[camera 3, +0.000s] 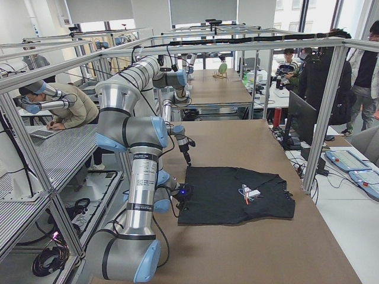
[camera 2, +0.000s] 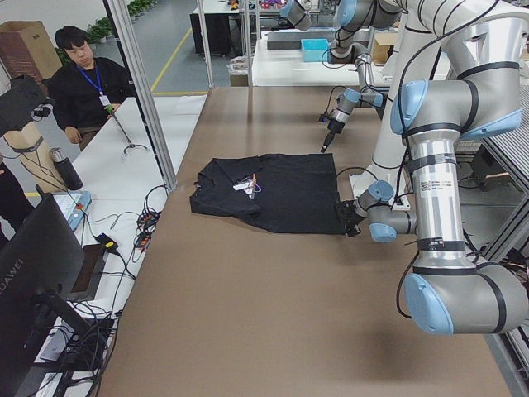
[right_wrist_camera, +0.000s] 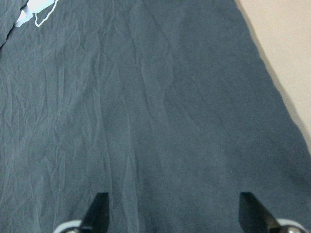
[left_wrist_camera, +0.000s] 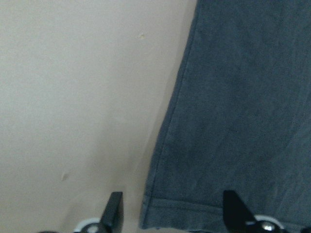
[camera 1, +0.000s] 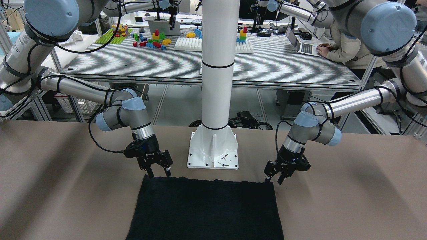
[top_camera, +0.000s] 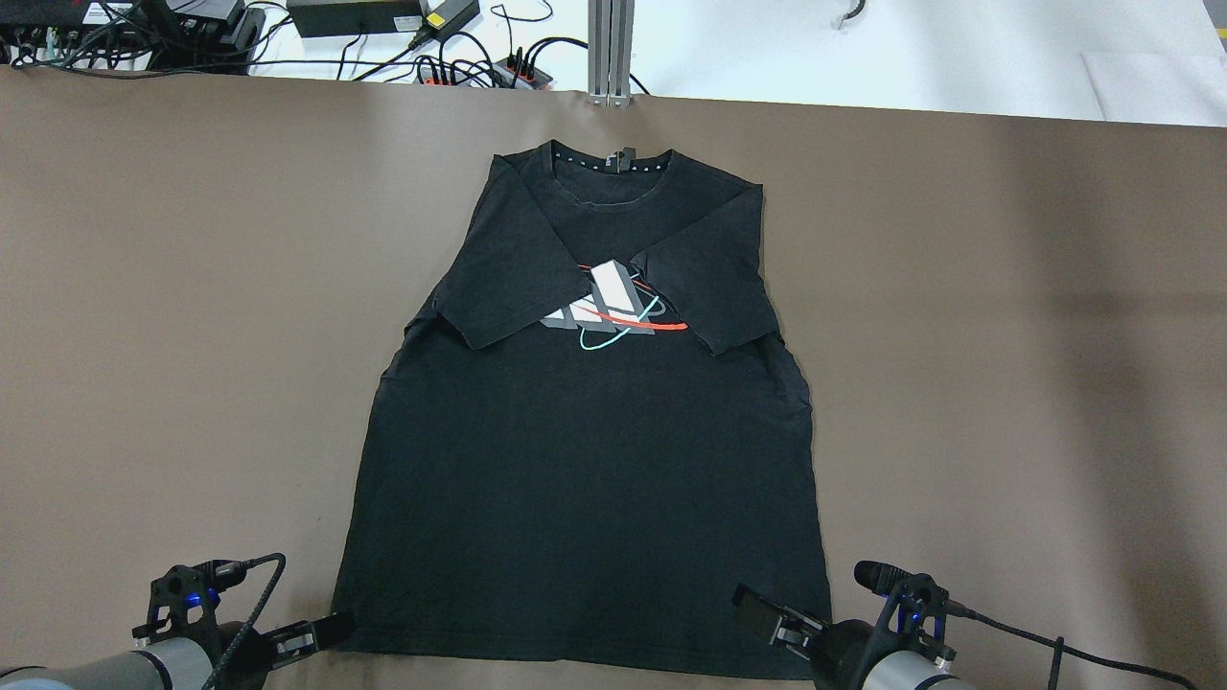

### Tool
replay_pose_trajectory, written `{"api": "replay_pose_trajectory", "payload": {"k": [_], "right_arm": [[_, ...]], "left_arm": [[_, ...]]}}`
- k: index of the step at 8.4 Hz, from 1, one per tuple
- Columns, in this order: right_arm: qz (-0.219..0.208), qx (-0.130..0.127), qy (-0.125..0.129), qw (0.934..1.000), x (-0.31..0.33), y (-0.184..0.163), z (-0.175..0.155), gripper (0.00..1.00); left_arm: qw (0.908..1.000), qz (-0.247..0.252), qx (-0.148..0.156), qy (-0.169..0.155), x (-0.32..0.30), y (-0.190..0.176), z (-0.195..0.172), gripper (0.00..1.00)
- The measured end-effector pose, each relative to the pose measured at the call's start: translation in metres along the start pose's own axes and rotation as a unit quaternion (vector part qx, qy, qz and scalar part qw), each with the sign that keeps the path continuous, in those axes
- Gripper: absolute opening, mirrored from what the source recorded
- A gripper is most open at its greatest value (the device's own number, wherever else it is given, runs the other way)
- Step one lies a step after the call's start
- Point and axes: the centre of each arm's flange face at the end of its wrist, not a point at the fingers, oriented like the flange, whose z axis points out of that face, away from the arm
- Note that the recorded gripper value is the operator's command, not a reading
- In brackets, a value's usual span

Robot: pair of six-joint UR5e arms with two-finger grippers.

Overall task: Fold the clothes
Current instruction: 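Move both grippers down to the hem corners nearest the robot, then grasp the hem corners with both grippers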

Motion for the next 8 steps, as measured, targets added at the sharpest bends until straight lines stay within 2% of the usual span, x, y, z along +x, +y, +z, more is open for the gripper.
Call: {"api": "replay_pose_trajectory", "payload": {"k": [3, 4, 7, 8], "right_arm": [[-0.001, -0.001, 0.0, 1.0, 0.0009, 0.0003, 0.0, 0.94], [-0.002, -0.001, 0.0, 1.0, 0.0011, 0.0004, 0.0002, 0.94], [-0.001, -0.001, -0.001, 1.0, -0.0005, 0.0008, 0.0003, 0.94], [-0.001, -0.001, -0.001, 1.0, -0.0006, 0.0009, 0.0005, 0.94]], "left_arm": [[1.0, 0.003, -0.001, -0.005, -0.0029, 0.005, 0.0084, 0.57], [1.0, 0.003, -0.001, -0.004, -0.0012, 0.0062, 0.0101, 0.48], [1.0, 0.004, -0.003, -0.003, -0.0001, 0.0087, 0.0124, 0.47], [1.0, 0.004, -0.003, -0.004, -0.0003, 0.0091, 0.0126, 0.4]]}}
